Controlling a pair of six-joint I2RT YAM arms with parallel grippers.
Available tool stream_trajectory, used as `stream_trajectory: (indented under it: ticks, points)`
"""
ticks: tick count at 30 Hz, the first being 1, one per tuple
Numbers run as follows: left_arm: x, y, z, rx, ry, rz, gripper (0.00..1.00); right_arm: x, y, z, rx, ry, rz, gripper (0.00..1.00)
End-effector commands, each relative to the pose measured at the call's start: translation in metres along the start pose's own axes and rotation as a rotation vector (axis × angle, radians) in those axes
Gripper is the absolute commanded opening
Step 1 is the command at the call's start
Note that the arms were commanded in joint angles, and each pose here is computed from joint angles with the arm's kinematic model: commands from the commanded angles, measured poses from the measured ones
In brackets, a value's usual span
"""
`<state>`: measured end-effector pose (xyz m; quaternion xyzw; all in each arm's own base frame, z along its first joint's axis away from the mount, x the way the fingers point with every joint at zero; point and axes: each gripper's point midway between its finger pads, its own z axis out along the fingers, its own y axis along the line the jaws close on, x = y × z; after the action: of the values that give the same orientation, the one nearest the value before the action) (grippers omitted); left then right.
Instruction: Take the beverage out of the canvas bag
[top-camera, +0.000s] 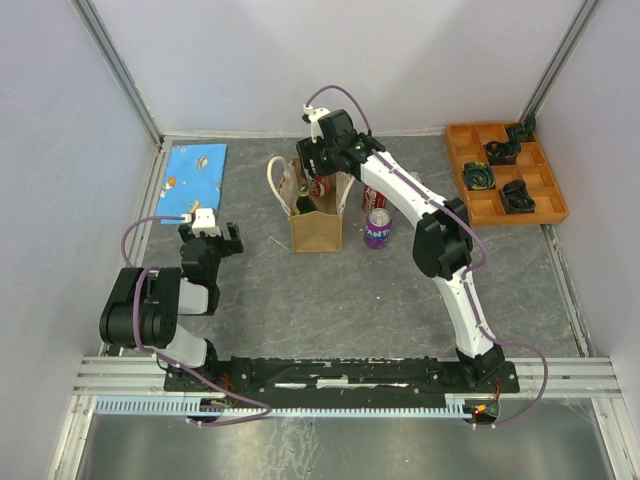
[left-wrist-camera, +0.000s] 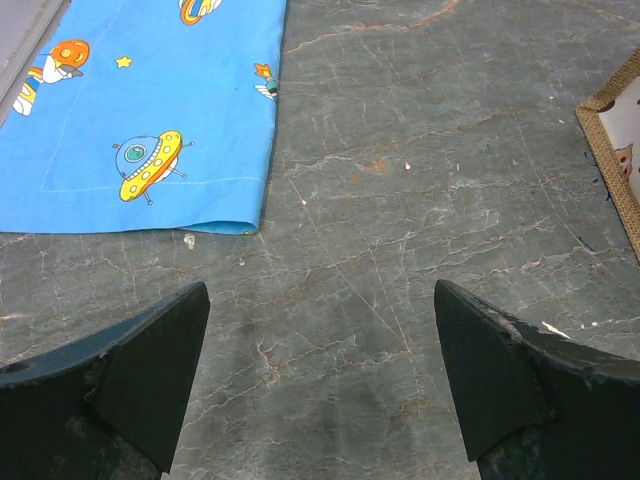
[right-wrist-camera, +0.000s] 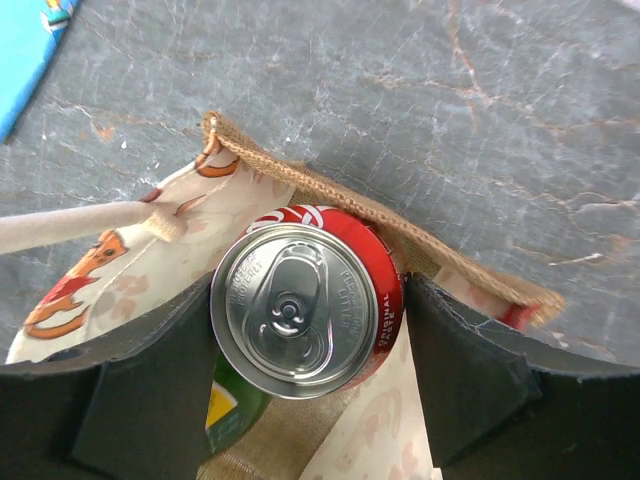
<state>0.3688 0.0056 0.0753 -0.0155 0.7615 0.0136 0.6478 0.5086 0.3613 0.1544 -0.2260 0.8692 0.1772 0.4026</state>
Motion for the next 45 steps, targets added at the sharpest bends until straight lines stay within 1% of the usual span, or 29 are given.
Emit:
stream_trajectory:
  ticks: [1,8,13,15,17,22,25,27,30,34,39,45]
  points:
    - [-0.017,0.000,0.006,-0.001,-0.053,-0.011,0.99,-0.134,0.009,-0.112,0.015,-0.401,-0.018,0.00]
    - [-0.017,0.000,0.006,-0.002,-0.053,-0.011,0.99,-0.178,0.007,-0.187,0.059,-0.581,-0.040,0.00]
    - [-0.017,0.000,0.006,-0.002,-0.054,-0.011,0.99,-0.192,-0.014,-0.236,0.172,-0.679,-0.045,0.00]
    - [-0.017,0.000,0.006,-0.002,-0.053,-0.010,0.99,-0.189,-0.032,-0.254,0.252,-0.695,-0.031,0.00]
    - [-0.017,0.000,0.006,-0.002,-0.054,-0.011,0.99,-0.175,-0.057,-0.265,0.325,-0.681,-0.006,0.00]
    - [-0.017,0.000,0.006,-0.002,-0.053,-0.011,0.99,-0.128,-0.120,-0.293,0.460,-0.642,0.132,0.00]
    - [-0.017,0.000,0.006,-0.002,-0.054,-0.011,0.99,-0.086,-0.148,-0.297,0.522,-0.578,0.196,0.00]
    - [-0.017,0.000,0.006,-0.002,-0.053,-0.011,0.99,-0.058,-0.157,-0.295,0.549,-0.524,0.221,0.00]
    - [-0.018,0.000,0.006,-0.002,-0.055,-0.011,0.99,-0.018,-0.161,-0.288,0.564,-0.445,0.259,0.00]
    - [-0.017,0.000,0.006,-0.002,-0.054,-0.011,0.99,0.023,-0.155,-0.275,0.535,-0.376,0.305,0.00]
    - [-0.017,0.000,0.006,-0.002,-0.053,-0.011,0.99,0.060,-0.144,-0.251,0.466,-0.302,0.365,0.00]
    - [-0.017,0.000,0.006,-0.002,-0.052,-0.010,0.99,0.082,-0.147,-0.223,0.446,-0.268,0.375,0.00]
